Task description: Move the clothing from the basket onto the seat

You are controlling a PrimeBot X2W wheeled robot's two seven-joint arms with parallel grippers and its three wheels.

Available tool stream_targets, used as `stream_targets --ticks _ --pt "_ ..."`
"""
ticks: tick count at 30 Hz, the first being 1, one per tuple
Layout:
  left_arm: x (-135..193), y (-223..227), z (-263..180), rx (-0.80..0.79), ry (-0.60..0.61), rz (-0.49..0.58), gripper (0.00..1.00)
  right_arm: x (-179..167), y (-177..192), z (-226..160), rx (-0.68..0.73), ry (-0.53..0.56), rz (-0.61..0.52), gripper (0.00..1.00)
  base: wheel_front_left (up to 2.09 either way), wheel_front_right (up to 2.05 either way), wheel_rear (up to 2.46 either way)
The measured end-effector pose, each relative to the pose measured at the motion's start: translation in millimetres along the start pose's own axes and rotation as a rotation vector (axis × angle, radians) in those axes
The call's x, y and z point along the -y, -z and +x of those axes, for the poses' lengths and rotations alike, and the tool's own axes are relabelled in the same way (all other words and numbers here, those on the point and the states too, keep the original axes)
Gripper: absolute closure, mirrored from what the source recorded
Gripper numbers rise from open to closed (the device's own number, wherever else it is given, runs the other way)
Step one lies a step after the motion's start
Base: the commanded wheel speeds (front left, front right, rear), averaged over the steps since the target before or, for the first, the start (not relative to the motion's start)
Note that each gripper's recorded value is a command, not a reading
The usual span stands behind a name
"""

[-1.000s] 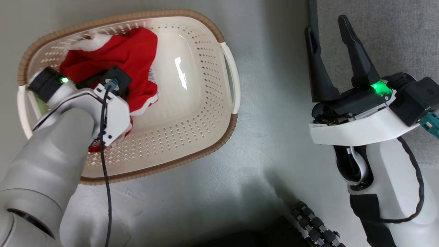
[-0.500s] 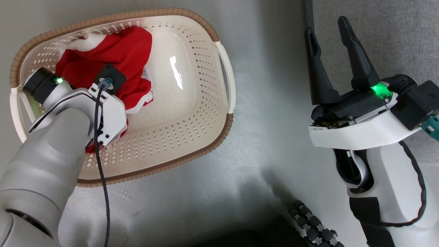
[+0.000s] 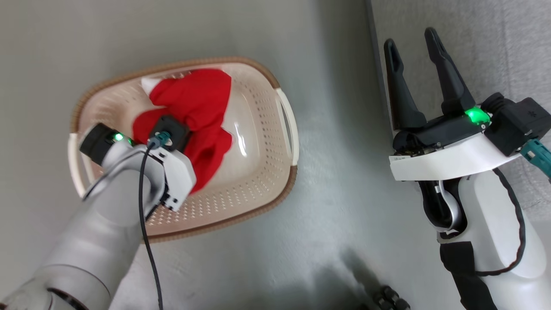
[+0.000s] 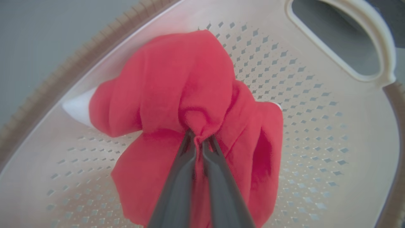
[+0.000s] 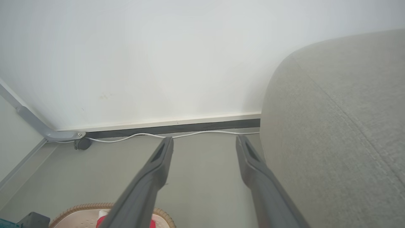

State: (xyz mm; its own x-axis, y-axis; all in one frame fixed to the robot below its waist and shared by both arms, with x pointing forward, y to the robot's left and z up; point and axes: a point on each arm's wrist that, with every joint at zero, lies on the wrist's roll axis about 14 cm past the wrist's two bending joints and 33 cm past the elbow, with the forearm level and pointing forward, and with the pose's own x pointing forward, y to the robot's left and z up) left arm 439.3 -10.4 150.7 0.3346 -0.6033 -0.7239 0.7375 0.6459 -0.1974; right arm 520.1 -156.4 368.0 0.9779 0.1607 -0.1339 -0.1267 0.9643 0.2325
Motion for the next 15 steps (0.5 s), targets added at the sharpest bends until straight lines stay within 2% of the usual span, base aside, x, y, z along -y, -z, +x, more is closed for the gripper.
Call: stream_targets --ticks 8,15 --pt "15.3 -63.4 -45.2 0.2 -0.035 -0.088 1.0 -14.3 -31.5 -14.4 0.04 -0.015 -0.03 0.0 0.0 0.0 0.0" --pt "19.1 -100.4 -100.1 0.362 -0.119 -0.167 1.0 -33.7 -49.0 -33.2 0.053 -0.042 -0.038 0.0 0.0 0.0 0.0"
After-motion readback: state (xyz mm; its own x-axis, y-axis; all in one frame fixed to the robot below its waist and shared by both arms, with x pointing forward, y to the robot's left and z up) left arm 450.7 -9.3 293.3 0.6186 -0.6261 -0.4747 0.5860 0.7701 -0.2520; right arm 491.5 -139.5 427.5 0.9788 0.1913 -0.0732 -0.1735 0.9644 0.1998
